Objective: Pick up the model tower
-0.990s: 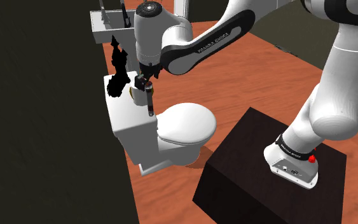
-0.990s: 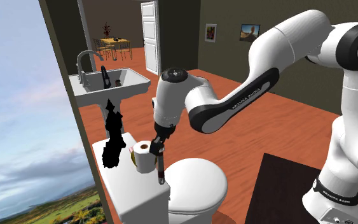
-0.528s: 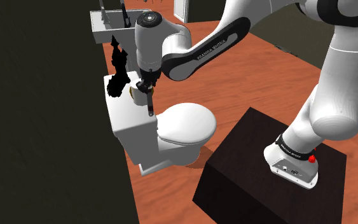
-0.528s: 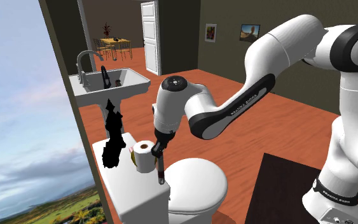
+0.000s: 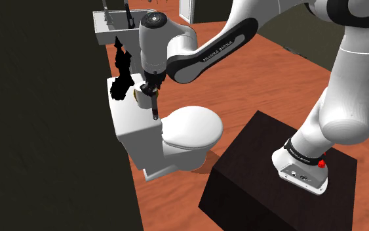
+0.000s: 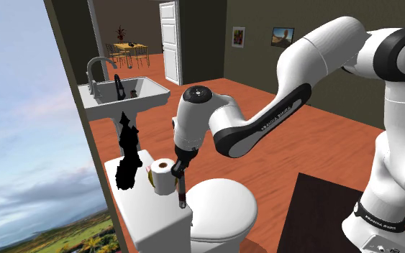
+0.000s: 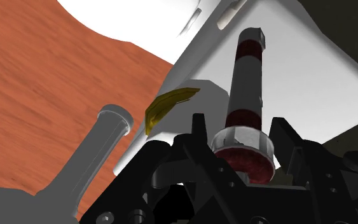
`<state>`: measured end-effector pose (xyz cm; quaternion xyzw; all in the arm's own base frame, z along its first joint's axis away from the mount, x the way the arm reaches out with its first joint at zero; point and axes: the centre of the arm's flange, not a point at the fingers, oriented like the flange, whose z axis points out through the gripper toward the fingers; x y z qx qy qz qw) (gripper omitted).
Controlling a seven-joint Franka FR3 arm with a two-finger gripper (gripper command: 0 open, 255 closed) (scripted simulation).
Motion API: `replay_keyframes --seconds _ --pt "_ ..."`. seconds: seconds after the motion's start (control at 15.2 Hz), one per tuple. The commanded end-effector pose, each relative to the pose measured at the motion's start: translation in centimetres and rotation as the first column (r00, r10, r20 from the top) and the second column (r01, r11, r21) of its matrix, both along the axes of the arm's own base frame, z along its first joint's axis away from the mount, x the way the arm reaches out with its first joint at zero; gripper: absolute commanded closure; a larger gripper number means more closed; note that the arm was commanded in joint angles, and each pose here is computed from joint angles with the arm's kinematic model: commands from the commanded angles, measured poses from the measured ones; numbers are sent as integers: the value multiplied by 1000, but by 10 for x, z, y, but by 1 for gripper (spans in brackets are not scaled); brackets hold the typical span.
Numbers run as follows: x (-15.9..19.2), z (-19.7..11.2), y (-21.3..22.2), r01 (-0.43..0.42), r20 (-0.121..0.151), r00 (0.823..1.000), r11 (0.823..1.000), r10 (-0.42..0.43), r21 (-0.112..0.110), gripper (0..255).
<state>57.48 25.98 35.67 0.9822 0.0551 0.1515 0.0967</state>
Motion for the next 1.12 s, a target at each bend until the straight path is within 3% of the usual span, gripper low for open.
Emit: replay_keyframes --seconds 0.0,1.06 --pt "0 5 -1 1 -2 1000 1000 -1 -1 255" --pt "0 80 -1 1 -2 1000 1000 -1 -1 255"
